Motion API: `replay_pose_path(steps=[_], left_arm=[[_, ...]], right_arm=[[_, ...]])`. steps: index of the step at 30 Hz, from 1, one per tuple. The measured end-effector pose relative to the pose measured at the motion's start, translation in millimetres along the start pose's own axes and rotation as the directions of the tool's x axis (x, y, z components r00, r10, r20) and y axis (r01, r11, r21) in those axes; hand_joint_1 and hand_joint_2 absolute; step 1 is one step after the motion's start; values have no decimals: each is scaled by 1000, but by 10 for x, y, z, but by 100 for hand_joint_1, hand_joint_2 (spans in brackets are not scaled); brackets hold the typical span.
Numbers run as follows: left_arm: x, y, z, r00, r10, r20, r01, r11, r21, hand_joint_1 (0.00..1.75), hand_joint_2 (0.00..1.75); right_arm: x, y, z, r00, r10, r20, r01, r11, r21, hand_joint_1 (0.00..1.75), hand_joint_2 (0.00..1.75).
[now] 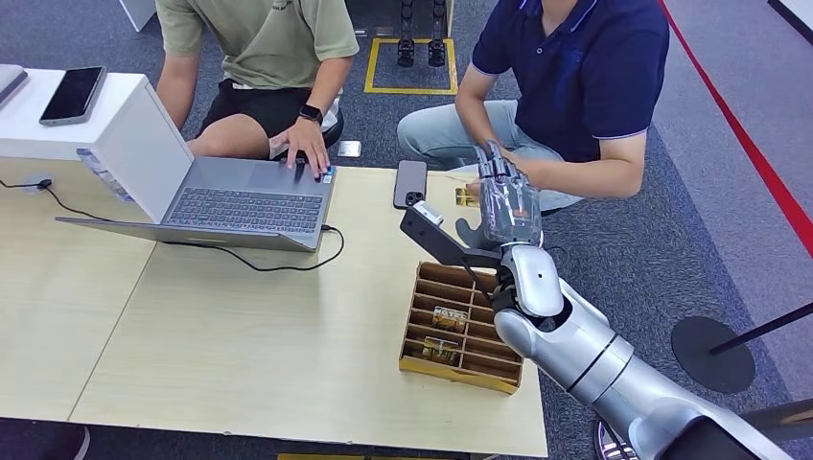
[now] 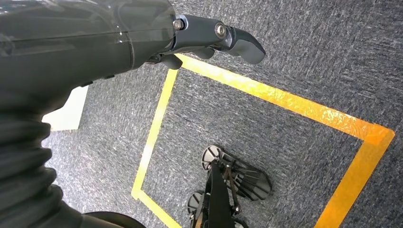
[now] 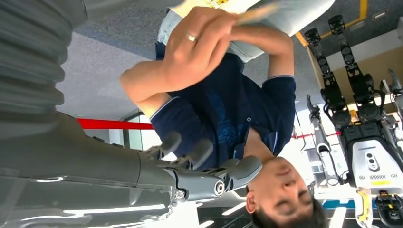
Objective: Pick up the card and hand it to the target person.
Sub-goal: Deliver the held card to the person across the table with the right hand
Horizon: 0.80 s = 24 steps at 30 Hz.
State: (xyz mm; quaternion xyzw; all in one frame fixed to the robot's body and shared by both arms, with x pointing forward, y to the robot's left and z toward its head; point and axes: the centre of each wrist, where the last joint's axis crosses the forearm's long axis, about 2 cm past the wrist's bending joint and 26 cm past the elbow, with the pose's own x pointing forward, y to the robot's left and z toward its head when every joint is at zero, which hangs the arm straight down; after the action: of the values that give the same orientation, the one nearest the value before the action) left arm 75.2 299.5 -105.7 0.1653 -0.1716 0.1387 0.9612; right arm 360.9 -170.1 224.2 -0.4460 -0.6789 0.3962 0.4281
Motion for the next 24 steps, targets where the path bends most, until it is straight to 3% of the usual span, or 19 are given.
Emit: replay_pose_path(steps=[4,8,13,18,24], left_arm=[[-7,2,1,1000,8,-2,-8,1000,2,0,0],[-18,11,2,999,11,-43,-10,1000,24,0,0],[-38,63,-8,994,15,-111,-9,998,60,0,0],[-39,112,-23,993,29,-119,-19,996,85,0,0],[-43,140,-30,992,34,-121,-23,995,97,0,0]], right_arm=[[-17,1,10,995,-98,-4,98,995,15,0,175],[-47,34,100,939,-340,-51,343,937,73,0,175],[-136,217,458,748,-653,-117,662,745,82,0,175],[-265,267,812,548,-808,-216,832,553,41,0,175],[-381,159,1075,451,-863,-227,887,461,9,0,175]])
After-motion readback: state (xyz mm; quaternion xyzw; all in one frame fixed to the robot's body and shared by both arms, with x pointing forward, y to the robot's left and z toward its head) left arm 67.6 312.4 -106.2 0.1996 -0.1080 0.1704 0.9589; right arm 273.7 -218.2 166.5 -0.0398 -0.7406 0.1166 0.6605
